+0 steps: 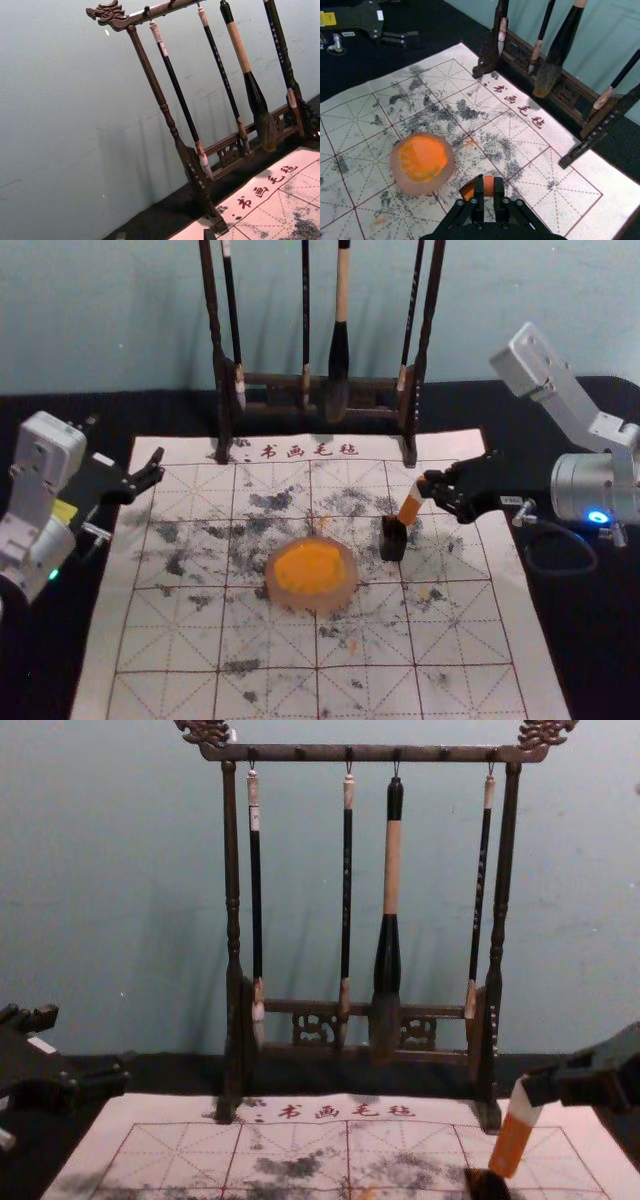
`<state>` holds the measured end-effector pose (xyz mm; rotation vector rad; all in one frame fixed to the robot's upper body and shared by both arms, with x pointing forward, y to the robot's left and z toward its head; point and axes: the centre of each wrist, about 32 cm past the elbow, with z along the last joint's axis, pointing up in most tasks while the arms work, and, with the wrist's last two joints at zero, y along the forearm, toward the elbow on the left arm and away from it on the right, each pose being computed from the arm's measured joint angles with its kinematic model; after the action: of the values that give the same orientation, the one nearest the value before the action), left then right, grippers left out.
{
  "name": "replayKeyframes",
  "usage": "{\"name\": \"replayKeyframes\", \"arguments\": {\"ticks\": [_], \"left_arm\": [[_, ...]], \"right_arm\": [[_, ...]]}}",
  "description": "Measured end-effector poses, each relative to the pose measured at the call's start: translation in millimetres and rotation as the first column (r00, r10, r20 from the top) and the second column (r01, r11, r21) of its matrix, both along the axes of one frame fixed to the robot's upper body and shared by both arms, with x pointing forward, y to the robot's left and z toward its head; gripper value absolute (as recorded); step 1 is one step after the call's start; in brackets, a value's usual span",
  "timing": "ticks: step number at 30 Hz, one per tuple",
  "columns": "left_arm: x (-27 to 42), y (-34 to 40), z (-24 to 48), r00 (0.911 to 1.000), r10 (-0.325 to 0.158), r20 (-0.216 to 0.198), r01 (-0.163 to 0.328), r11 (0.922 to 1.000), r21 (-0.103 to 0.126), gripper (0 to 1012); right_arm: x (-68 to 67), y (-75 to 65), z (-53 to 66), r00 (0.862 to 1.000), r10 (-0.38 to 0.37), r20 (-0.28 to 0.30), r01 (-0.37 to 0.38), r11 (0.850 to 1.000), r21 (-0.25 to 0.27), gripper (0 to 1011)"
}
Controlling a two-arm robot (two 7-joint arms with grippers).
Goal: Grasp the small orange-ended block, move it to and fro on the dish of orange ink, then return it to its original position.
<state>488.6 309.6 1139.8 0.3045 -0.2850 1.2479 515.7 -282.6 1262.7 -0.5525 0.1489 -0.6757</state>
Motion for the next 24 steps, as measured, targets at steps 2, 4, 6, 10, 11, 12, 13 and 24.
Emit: {"name": "replayKeyframes", "arguments": {"ticks": [2, 4, 6, 10, 11, 12, 13, 24], "left_arm": [[0.0, 0.0, 0.0, 1.0, 0.0, 0.0, 0.0, 1.0, 0.0, 1001], [0.0, 0.0, 0.0, 1.0, 0.0, 0.0, 0.0, 1.0, 0.0, 1001], [0.0, 0.0, 0.0, 1.0, 0.0, 0.0, 0.0, 1.0, 0.0, 1001], [0.0, 0.0, 0.0, 1.0, 0.0, 0.0, 0.0, 1.0, 0.0, 1001], [0.0, 0.0, 0.0, 1.0, 0.0, 0.0, 0.0, 1.0, 0.0, 1001], [0.0, 0.0, 0.0, 1.0, 0.0, 0.0, 0.0, 1.0, 0.0, 1001], [0.0, 0.0, 0.0, 1.0, 0.0, 0.0, 0.0, 1.0, 0.0, 1001], [0.0, 0.0, 0.0, 1.0, 0.0, 0.0, 0.0, 1.0, 0.0, 1001]], "right_arm": [[0.3, 1.3, -0.1, 1.0, 0.003, -0.003, -0.003, 1.0, 0.004, 109], [0.5, 2.1, 0.1, 1.0, 0.003, -0.005, -0.003, 1.0, 0.007, 109], [0.7, 3.3, 0.2, 1.0, 0.003, -0.008, -0.003, 1.0, 0.011, 109], [0.3, 4.9, -0.5, 1.0, -0.002, -0.016, 0.002, 1.0, 0.012, 109], [0.2, 5.3, -0.7, 1.0, -0.003, -0.017, 0.003, 1.0, 0.012, 109], [-0.3, 5.9, -1.1, 1.0, -0.003, -0.019, 0.004, 1.0, 0.013, 109], [-0.5, 6.1, -1.4, 1.0, -0.004, -0.02, 0.004, 1.0, 0.013, 109], [-2.8, 8.9, -4.2, 1.0, -0.006, -0.023, 0.006, 1.0, 0.014, 109]]}}
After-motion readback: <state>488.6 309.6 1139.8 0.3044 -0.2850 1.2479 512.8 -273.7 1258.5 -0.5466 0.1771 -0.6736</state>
